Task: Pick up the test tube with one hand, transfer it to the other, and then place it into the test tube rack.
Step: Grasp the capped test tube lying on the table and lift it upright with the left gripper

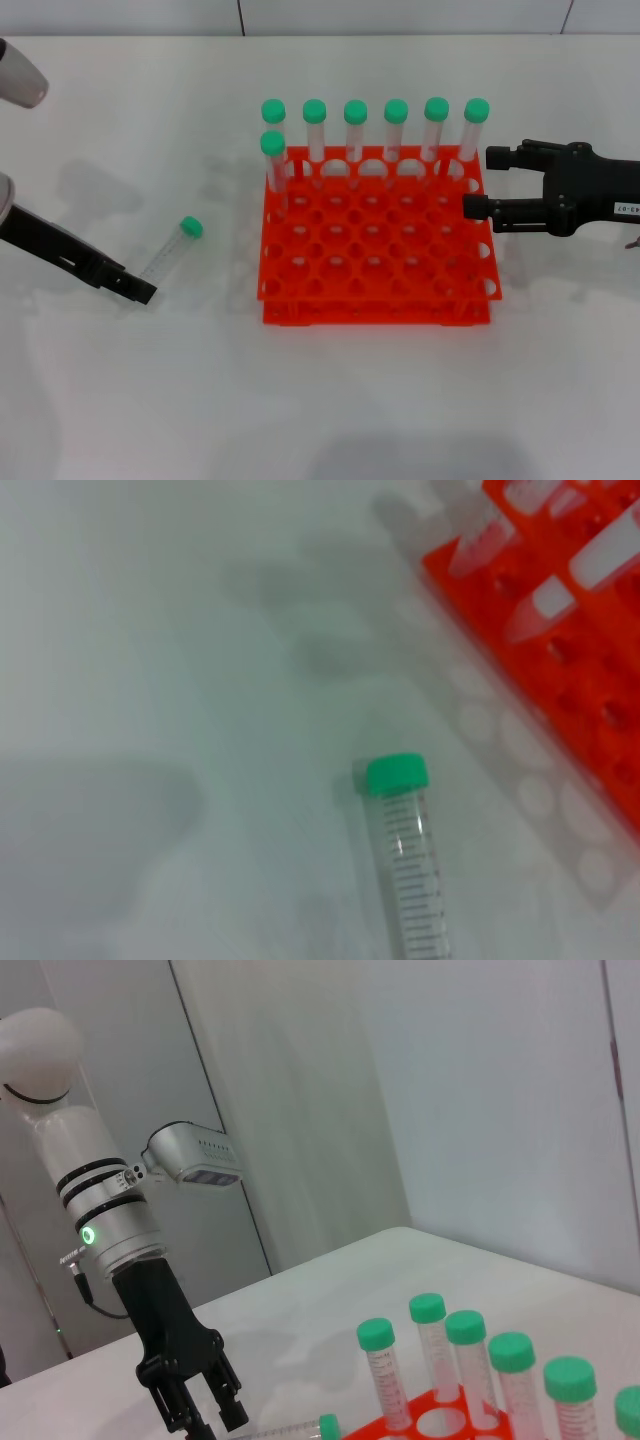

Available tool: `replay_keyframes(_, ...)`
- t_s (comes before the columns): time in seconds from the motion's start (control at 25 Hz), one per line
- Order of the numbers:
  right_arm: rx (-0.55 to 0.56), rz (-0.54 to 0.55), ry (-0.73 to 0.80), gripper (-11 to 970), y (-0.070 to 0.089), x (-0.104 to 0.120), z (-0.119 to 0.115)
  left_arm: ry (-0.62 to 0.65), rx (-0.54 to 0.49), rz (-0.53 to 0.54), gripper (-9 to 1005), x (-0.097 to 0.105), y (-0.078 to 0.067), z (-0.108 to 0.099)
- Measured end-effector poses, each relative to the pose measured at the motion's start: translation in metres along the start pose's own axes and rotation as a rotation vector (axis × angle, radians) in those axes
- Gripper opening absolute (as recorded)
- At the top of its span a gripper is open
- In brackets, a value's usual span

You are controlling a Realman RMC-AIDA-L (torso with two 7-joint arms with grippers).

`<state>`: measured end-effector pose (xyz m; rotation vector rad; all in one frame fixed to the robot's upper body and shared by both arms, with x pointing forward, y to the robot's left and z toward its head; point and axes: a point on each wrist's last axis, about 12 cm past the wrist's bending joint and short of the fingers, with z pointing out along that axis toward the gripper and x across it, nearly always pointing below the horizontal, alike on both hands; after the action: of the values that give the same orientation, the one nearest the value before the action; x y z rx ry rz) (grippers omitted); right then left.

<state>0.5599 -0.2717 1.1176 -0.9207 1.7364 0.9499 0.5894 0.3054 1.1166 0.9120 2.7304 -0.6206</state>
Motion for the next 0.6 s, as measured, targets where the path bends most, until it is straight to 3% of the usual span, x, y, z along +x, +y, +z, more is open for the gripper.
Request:
replay_keyframes(0.12,0.0,0.0,0.0,855,0.0,-0.0001,0.0,0.005,-0.006,-0.004,756,-0.0017,-0.0002,-0.0004)
replay_keyframes(0.36,-0.001,-0.001,0.0,855,-0.0001,-0.0004,0.0003,0.023,-0.01,0.005,534,-0.0076,-0.0029,-0.0001)
replay_keyframes(0.6,0.004,0.001,0.002,854,-0.0004,0.0006,-0.0011,0.054,-0.013,0.013,515,-0.0081,-0.0057,0.0035)
